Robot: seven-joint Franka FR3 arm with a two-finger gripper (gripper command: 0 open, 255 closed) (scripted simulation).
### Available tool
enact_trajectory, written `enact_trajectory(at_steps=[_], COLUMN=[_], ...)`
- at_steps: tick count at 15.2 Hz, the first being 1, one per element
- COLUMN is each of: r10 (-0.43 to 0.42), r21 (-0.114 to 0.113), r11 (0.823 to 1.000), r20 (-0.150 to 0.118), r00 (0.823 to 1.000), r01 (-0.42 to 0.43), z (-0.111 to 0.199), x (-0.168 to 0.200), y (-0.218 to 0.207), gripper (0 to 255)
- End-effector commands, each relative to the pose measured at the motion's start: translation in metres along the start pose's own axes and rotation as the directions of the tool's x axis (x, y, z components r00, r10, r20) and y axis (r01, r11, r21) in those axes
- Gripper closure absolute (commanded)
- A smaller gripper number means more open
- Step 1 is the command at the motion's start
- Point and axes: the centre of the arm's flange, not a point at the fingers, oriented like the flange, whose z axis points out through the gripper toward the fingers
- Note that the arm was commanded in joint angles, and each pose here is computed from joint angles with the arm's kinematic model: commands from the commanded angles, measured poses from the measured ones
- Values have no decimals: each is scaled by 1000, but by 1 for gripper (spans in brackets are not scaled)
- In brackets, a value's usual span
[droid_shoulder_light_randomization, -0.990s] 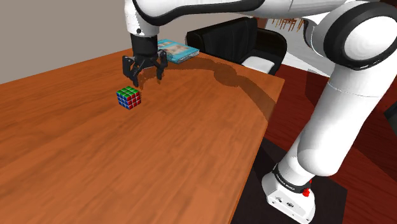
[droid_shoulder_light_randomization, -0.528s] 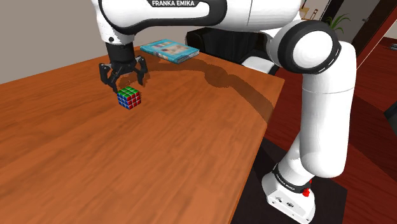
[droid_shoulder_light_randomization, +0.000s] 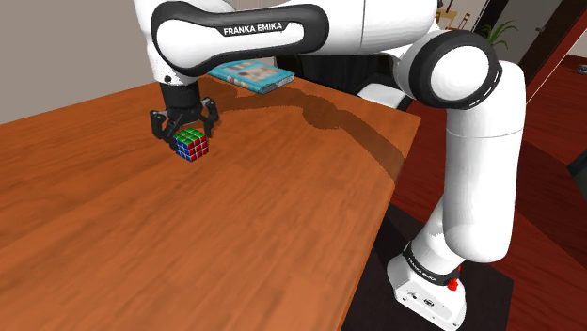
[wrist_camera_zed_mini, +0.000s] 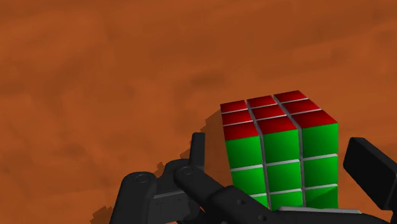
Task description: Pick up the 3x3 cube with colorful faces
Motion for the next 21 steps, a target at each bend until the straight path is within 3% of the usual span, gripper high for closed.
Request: enact_trajectory(at_steps=[1, 10, 21], r10=[0, 0, 0], r21=[0, 0, 0], r11=[1000, 1000, 1000], r20=[-1, -1, -1], r00=[1000, 1000, 1000], r01=[0, 0, 0], z=[1, 1, -57], x=[0, 0, 0], y=[1, 0, 0], gripper=[255, 255, 255])
